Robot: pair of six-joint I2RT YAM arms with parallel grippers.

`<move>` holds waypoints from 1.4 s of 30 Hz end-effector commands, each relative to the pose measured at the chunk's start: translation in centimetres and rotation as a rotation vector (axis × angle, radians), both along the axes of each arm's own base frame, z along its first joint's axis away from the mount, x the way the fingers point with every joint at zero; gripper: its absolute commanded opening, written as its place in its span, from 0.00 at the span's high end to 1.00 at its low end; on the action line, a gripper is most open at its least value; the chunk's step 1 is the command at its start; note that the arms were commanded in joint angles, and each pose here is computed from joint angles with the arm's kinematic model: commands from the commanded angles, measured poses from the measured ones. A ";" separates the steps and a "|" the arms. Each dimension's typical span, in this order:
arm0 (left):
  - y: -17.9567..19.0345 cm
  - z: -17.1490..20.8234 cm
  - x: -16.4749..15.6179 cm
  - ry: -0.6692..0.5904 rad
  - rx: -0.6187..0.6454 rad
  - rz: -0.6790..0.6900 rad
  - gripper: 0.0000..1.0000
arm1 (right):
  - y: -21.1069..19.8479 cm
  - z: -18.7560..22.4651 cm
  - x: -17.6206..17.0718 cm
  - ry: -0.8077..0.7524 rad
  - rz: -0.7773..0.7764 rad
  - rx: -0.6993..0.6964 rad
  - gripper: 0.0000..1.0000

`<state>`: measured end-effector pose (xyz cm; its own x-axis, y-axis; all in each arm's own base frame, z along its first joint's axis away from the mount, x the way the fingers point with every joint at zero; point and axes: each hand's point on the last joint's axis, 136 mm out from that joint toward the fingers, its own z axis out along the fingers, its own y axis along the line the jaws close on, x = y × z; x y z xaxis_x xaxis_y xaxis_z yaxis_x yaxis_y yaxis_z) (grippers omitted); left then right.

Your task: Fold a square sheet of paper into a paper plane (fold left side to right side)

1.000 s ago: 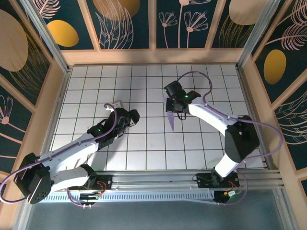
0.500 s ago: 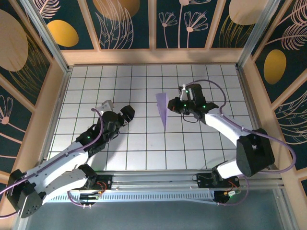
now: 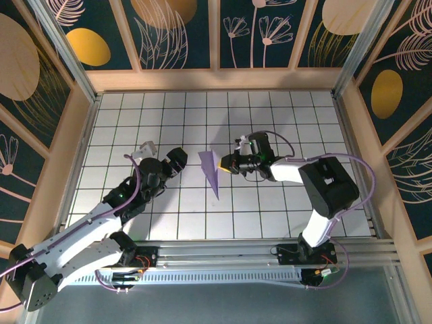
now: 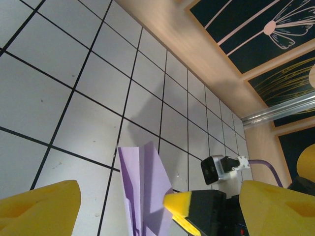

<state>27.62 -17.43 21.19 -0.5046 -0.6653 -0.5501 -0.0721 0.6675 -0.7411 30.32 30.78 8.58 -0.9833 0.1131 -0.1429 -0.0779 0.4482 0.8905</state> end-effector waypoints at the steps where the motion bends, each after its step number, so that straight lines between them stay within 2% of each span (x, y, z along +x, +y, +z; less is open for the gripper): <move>1: -0.6 -1.1 0.1 0.039 -0.014 -0.017 0.16 | 0.1 -1.6 0.1 0.011 0.005 -0.009 1.00; 8: -3.1 -5.1 0.6 0.189 -0.024 -0.103 0.19 | -1.5 -5.8 -0.1 0.057 -0.026 -0.142 1.00; 15: -6.5 -7.8 1.6 0.272 -0.082 -0.255 0.30 | -1.6 -5.6 -0.3 0.046 -0.015 -0.153 1.00; 22: -10.1 -9.6 2.5 0.344 -0.098 -0.383 0.37 | -1.8 -5.2 -0.2 0.023 -0.014 -0.163 1.00; 26: -11.7 -11.2 2.8 0.406 -0.079 -0.446 0.46 | -1.8 -4.8 -0.2 0.009 -0.010 -0.166 1.00; 28: -12.1 -12.0 2.9 0.431 -0.065 -0.461 0.50 | -1.7 -4.7 -0.3 0.003 -0.009 -0.166 1.00; 34: -11.5 -13.3 2.7 0.471 -0.011 -0.445 0.52 | -1.7 -4.2 -0.2 -0.015 -0.011 -0.164 1.00; 42: -11.8 -14.6 2.5 0.499 -0.009 -0.463 0.60 | -1.2 -4.1 -0.3 -0.023 0.003 -0.163 1.00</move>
